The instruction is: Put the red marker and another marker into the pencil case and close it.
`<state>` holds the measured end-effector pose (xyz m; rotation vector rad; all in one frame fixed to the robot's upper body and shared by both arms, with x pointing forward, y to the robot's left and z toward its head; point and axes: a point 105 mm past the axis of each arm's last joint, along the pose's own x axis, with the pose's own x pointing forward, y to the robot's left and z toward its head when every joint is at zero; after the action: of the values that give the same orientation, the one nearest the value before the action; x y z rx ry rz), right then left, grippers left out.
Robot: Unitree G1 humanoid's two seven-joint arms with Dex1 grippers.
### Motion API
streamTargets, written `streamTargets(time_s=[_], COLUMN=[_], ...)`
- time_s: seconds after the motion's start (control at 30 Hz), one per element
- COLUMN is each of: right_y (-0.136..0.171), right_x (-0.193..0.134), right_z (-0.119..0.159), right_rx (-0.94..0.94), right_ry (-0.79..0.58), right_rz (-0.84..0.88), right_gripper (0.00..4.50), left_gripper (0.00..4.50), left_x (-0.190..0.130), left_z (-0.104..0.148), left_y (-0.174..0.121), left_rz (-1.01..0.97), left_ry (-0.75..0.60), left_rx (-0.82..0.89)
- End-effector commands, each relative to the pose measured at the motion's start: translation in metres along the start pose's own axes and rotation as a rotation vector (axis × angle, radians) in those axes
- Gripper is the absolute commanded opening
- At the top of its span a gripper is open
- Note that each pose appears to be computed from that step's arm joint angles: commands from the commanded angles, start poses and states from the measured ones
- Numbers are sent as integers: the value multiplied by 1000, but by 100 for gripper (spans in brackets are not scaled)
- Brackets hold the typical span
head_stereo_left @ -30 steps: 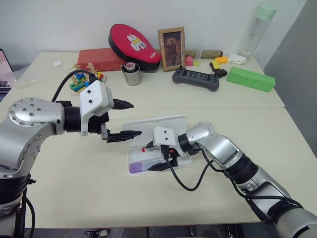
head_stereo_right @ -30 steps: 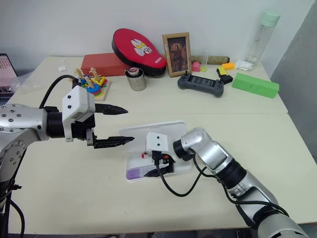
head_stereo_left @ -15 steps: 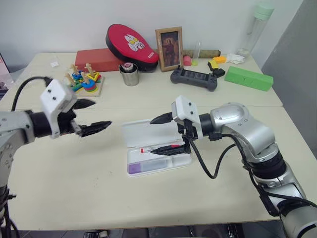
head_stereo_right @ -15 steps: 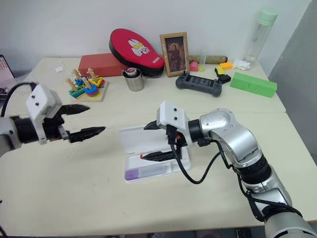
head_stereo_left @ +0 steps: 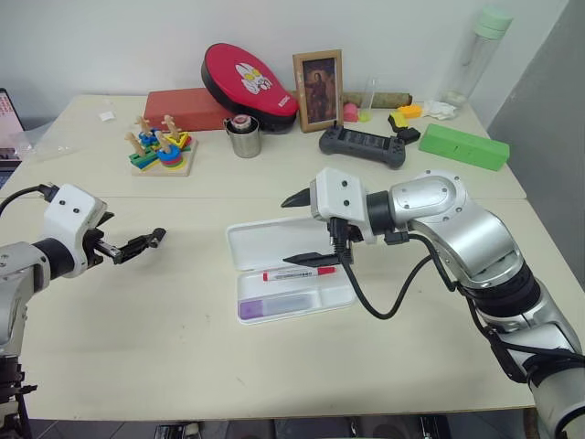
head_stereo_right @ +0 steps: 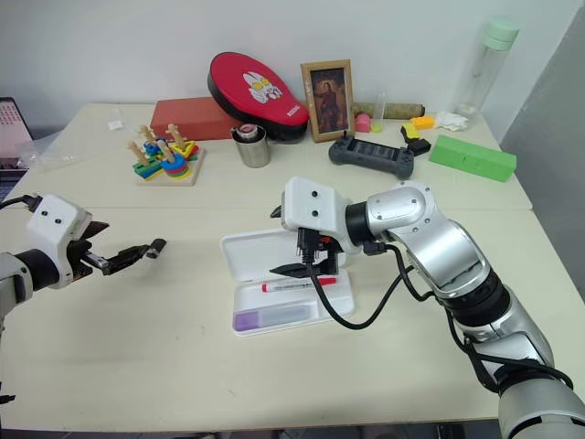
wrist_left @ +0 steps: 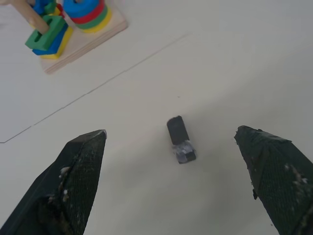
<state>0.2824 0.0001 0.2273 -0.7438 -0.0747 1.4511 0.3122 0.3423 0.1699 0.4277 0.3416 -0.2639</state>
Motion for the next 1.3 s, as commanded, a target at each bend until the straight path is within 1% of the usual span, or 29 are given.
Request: streamTargets(time_s=[0.03,0.13,0.3,0.4,0.53,0.6,0.67,0.7,0.8,0.97,1.07,1.23,1.3], right_y=[0,1,0,0,0,-2,-3,-3,-3,-4,-4,-5,-5], right_x=[-5,-6,-7,-7,-8,-8,-8,-8,-7,-6,-6,-5,-5], right_z=[16,16,16,16,16,15,14,14,14,14,14,12,10], right_rx=[-57,-56,-58,-62,-60,-59,-58,-58,-58,-58,-61,-56,-54], right_ry=[-46,-47,-44,-39,-35,-23,-17,-17,-17,-18,-19,-15,-9], right_rz=[-12,-14,-23,-29,-34,-41,-46,-47,-47,-50,-49,-50,-53], right_gripper=[447,447,447,447,447,450,450,450,450,450,450,450,450], left_gripper=[450,450,450,450,450,412,386,358,304,192,147,54,45], left_x=[10,26,41,47,49,48,46,46,45,40,40,40,41], left_z=[2,-14,-30,-41,-44,-43,-43,-44,-43,-39,-38,-36,-36], left_y=[5,4,-4,-9,-14,-16,-16,-16,-16,-18,-20,-20,-20], left_rz=[18,24,8,10,-3,-12,-15,-14,-11,-17,-23,-21,-21], left_ry=[-56,-28,8,32,43,46,52,57,61,61,59,52,50], left_rx=[-56,-95,-138,-196,-246,-272,-283,-282,-284,-297,-296,-295,-293])
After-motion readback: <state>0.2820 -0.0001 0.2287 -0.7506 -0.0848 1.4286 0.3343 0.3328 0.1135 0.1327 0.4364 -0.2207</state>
